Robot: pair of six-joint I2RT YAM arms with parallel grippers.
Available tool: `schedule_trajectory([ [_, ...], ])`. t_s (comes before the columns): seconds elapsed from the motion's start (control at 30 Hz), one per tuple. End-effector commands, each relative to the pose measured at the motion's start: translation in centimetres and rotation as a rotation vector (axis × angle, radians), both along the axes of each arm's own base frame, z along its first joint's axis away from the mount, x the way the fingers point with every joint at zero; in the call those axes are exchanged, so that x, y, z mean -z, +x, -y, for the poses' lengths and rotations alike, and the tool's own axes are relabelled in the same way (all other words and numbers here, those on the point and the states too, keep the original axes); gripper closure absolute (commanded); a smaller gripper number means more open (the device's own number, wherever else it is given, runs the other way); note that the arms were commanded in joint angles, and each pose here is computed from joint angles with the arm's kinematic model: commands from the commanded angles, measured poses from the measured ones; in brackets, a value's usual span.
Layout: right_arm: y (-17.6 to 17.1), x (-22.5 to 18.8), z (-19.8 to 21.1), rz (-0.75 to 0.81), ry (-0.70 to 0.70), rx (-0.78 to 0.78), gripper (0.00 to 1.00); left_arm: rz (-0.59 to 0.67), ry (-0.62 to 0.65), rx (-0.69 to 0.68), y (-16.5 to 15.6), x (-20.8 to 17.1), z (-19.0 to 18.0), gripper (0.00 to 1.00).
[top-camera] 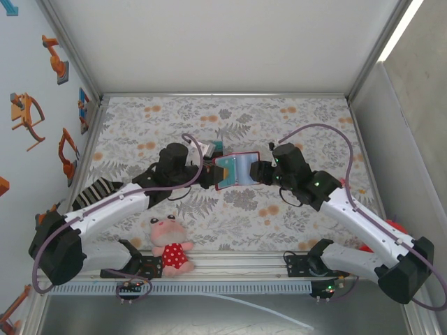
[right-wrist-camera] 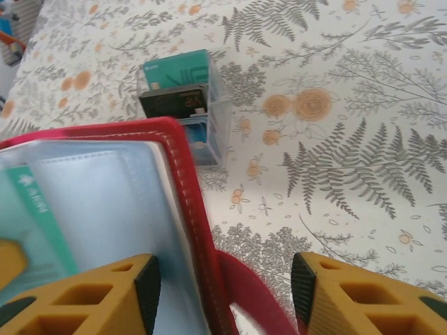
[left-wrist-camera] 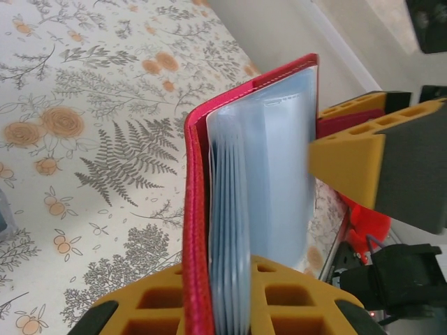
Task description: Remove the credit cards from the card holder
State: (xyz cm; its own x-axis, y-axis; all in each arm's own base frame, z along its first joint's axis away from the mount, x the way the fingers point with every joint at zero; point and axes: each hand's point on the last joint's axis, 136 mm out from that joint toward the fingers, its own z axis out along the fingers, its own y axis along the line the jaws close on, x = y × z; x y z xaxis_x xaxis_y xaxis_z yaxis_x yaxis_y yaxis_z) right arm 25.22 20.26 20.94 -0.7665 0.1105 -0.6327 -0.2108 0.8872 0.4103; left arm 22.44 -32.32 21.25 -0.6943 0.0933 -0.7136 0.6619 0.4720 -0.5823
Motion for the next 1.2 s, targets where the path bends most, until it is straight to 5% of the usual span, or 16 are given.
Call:
schedule_trajectory([
  [0.0, 0.0, 0.8, 2.1, 0.001, -0.051, 0.064, 0.44, 0.027, -0.042, 0.045, -0.8, -1.1, -0.2, 0.98],
  [0.57, -0.1, 0.9, 8.2, 0.05, -0.201, 0.258, 0.33, -0.15, 0.041, -0.012, -0.7, 4.4, 0.1, 0.93],
  [1.17, 0.8, -0.1, 8.1, 0.147, -0.151, 0.273, 0.33, -0.296, 0.124, -0.075, -0.8, 10.8, 3.4, 0.94],
])
